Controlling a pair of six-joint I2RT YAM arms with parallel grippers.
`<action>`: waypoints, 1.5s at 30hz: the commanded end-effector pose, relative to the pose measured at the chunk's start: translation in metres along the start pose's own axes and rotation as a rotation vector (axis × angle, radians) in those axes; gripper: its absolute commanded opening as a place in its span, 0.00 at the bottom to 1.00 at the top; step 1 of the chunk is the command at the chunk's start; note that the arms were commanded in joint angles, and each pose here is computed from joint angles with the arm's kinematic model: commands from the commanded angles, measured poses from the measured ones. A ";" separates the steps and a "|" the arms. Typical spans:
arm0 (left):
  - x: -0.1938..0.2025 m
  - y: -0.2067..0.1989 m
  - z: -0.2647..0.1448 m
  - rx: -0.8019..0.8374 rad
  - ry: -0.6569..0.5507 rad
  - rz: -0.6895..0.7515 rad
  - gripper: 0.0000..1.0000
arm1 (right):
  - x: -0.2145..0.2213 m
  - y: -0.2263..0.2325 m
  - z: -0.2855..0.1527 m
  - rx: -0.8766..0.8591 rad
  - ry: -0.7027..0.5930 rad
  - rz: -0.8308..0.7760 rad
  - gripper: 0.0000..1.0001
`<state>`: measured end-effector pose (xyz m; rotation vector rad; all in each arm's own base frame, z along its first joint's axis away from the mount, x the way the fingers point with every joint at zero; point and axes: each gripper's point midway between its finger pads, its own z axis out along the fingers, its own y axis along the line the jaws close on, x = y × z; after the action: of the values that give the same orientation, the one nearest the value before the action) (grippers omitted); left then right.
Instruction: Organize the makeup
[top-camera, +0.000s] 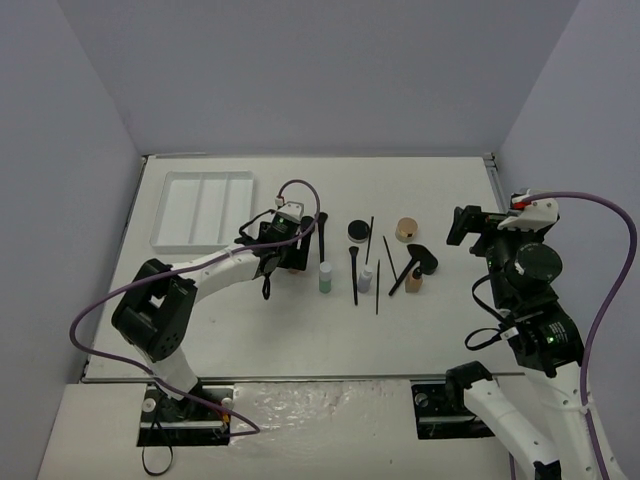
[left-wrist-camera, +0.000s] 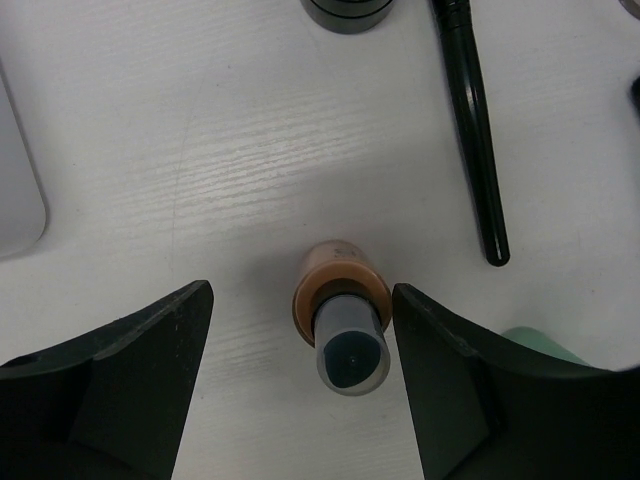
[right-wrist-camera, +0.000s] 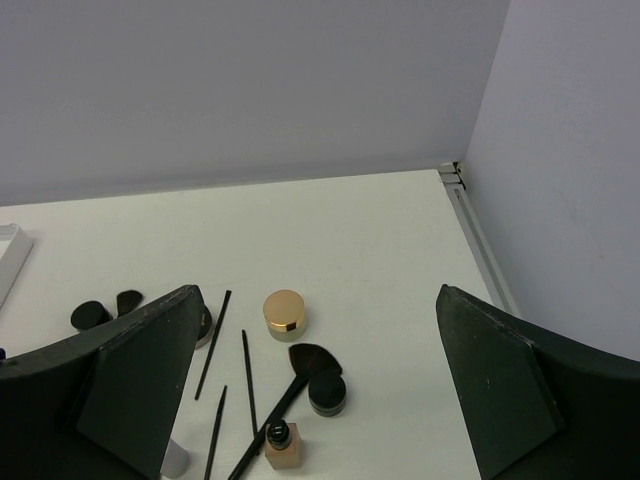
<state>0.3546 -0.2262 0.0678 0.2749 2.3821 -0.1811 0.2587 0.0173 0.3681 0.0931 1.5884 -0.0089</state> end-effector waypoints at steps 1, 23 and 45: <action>-0.046 -0.012 -0.008 0.022 -0.137 -0.052 0.65 | -0.017 0.004 -0.002 -0.027 -0.063 0.004 1.00; -0.154 0.029 -0.108 -0.083 -0.312 -0.054 0.00 | -0.041 0.017 -0.027 -0.132 -0.141 0.063 1.00; -0.256 0.198 0.030 -0.139 -0.309 -0.115 0.00 | -0.010 0.035 -0.005 -0.164 -0.009 0.087 1.00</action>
<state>0.5765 -0.0830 0.1451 0.0285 2.2728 -0.0410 0.2561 0.0457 0.3625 0.0161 1.6240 0.1318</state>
